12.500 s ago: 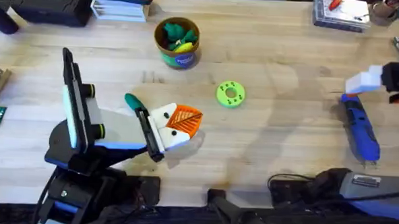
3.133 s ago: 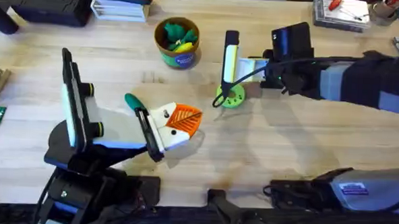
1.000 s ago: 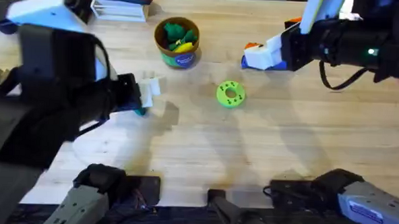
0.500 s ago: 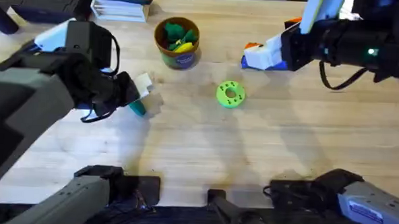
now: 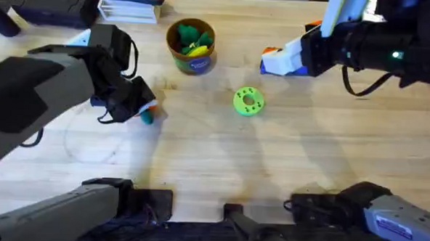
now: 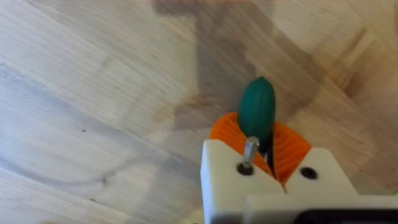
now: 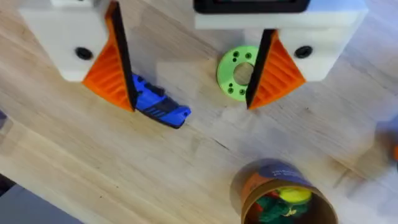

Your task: Pick up the gripper from the table and insert it into the empty holder that is missing its gripper. Then pick up a screw, insert it into the mounting hole, and use the screwdriver to tighten it. Finally, clean up the table by picking up the vegetable and placing it into the bucket.

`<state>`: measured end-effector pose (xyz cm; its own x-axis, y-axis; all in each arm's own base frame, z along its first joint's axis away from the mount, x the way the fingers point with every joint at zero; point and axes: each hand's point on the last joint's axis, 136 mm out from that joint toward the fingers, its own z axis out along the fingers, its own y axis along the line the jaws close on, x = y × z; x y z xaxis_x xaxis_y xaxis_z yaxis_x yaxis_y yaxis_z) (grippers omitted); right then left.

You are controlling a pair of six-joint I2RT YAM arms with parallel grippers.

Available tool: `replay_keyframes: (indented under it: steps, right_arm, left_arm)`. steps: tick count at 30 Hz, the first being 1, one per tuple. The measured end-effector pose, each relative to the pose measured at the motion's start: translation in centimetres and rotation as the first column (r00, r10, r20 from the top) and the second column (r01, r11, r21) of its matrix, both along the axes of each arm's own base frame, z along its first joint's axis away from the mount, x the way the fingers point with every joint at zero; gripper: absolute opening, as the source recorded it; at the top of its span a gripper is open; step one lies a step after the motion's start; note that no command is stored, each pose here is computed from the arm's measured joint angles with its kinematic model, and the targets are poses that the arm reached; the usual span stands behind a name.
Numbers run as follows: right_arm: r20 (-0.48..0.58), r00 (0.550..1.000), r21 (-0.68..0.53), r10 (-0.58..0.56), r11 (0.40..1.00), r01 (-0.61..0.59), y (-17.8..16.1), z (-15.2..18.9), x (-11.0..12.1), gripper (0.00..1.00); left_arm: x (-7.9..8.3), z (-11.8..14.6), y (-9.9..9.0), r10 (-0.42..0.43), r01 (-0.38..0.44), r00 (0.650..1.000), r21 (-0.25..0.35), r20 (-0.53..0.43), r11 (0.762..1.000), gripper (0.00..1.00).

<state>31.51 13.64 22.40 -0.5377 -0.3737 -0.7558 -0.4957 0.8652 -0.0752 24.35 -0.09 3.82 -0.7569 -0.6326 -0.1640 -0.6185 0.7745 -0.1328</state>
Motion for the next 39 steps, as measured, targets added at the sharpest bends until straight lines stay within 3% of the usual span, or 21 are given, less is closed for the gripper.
replay_keyframes:
  steps: [4, 7, 11, 15, 19, 26, 27, 29, 32, 33, 39]
  right_arm:
    - [-0.014, 1.0, -0.005, 0.0, 1.0, 0.0, 0.1, -0.5, 0.2, 0.994]
    - [-0.025, 1.0, -0.01, 0.0, 1.0, 0.0, 0.2, -1.0, 0.4, 0.994]
    - [-0.031, 1.0, -0.012, 0.0, 1.0, 0.0, 0.2, -1.2, 0.5, 0.994]
    - [-0.03, 1.0, -0.012, 0.0, 1.0, 0.0, 0.2, -1.2, 0.5, 0.994]
    - [-0.031, 1.0, -0.012, 0.0, 1.0, 0.0, 0.2, -1.2, 0.5, 0.994]
    - [-0.031, 1.0, -0.013, 0.0, 1.0, 0.0, 0.2, -1.2, 0.5, 0.994]
    - [-0.031, 1.0, -0.012, 0.0, 1.0, 0.0, 0.2, -1.2, 0.5, 0.994]
    - [-0.031, 1.0, -0.012, 0.0, 1.0, 0.0, 0.2, -1.2, 0.5, 0.993]
    - [-0.031, 1.0, -0.013, 0.0, 1.0, 0.0, 0.2, -1.2, 0.5, 0.993]
    - [-0.032, 0.999, -0.013, 0.0, 1.0, 0.0, 0.2, -1.2, 0.5, 0.993]
    - [-0.031, 1.0, -0.013, 0.0, 1.0, 0.0, 0.2, -1.2, 0.5, 0.993]
  left_arm:
    - [2.2, 2.4, -1.5, -0.019, 0.023, 0.998, -0.087, 0.054, 0.996, 0.019]
    - [5.2, 6.0, -2.8, -0.033, 0.058, 0.986, -0.15, 0.163, 0.987, 0.019]
    - [9.1, 11.0, -3.7, -0.045, 0.11, 0.945, -0.186, 0.324, 0.976, 0.019]
    - [12.1, 14.3, -4.4, -0.053, 0.158, 0.882, -0.188, 0.469, 0.969, 0.019]
    - [13.5, 15.1, -5.8, -0.084, 0.209, 0.845, -0.182, 0.528, 0.961, 0.019]
    - [14.9, 11.5, -8.8, -0.148, 0.272, 0.867, -0.202, 0.477, 0.941, 0.031]
    - [15.1, 10.8, -9.0, -0.156, 0.277, 0.871, -0.204, 0.467, 0.939, 0.096]
    - [15.4, 9.5, -9.3, -0.162, 0.277, 0.883, -0.211, 0.441, 0.937, 0.408]
    - [16.2, 10.4, -9.7, -0.164, 0.295, 0.865, -0.217, 0.474, 0.93, 0.872]
    - [16.4, 10.7, -9.7, -0.163, 0.295, 0.862, -0.215, 0.479, 0.931, 0.958]
    - [16.7, 10.9, -9.8, -0.164, 0.303, 0.854, -0.216, 0.494, 0.928, 0.985]
